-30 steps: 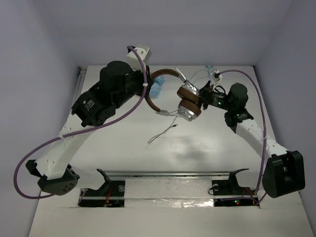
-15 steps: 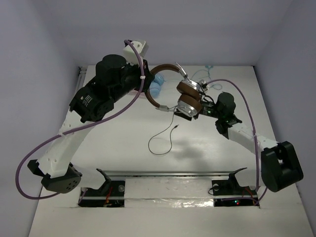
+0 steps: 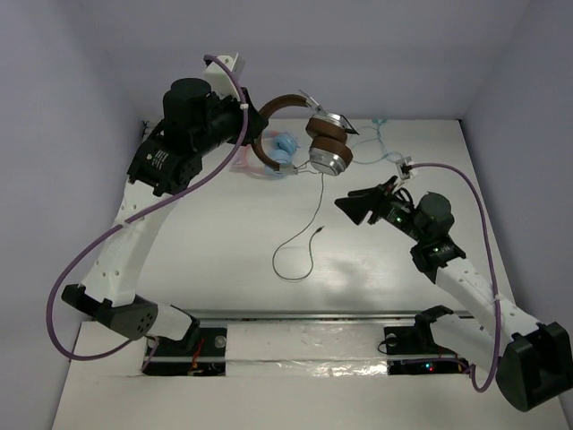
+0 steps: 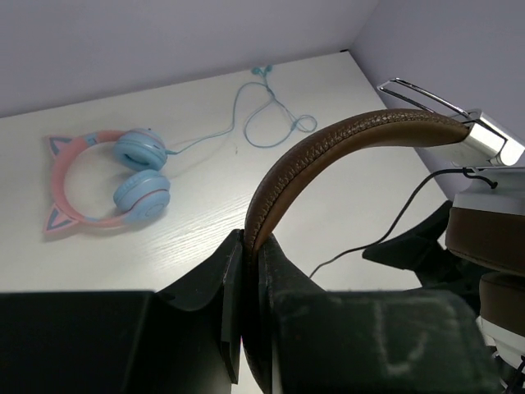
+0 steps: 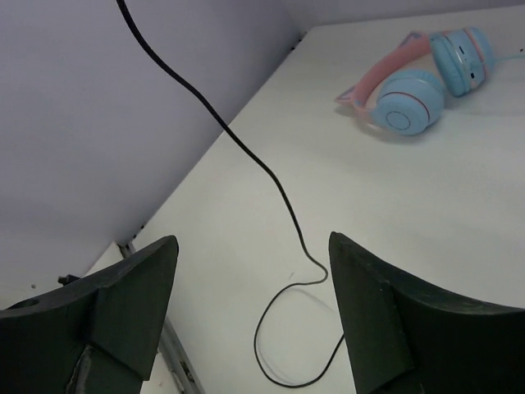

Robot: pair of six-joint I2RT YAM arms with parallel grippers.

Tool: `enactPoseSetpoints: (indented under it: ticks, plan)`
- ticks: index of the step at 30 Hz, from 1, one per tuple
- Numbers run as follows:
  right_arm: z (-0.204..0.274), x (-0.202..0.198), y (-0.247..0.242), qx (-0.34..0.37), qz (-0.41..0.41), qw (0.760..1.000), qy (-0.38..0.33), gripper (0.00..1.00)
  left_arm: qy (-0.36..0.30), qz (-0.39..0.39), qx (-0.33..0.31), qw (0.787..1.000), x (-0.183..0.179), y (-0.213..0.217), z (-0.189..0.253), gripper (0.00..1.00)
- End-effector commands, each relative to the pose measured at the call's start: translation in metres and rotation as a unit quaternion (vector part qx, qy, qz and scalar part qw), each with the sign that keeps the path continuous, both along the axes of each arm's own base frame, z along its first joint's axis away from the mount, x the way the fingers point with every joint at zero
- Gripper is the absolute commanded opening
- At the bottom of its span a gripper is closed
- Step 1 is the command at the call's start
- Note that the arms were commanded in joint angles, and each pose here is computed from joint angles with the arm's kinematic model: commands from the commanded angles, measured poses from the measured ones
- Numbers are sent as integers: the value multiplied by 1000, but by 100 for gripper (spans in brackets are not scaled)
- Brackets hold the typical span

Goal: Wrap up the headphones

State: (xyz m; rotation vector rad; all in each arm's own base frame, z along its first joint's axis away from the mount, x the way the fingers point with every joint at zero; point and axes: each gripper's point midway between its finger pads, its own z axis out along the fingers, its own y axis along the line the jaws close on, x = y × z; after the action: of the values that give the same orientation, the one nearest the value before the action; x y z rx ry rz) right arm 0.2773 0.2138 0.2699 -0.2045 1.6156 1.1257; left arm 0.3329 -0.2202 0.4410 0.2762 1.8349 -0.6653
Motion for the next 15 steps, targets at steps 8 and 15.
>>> enactPoseSetpoints:
  ticks: [8, 15]
  plan:
    - [4, 2, 17, 8, 53, 998, -33, 81, -39, -82, -119, 989, -19, -21, 53, 0]
    - [19, 13, 43, 32, 110, 992, -54, 81, -9, -119, -152, 981, -22, -27, 40, 0]
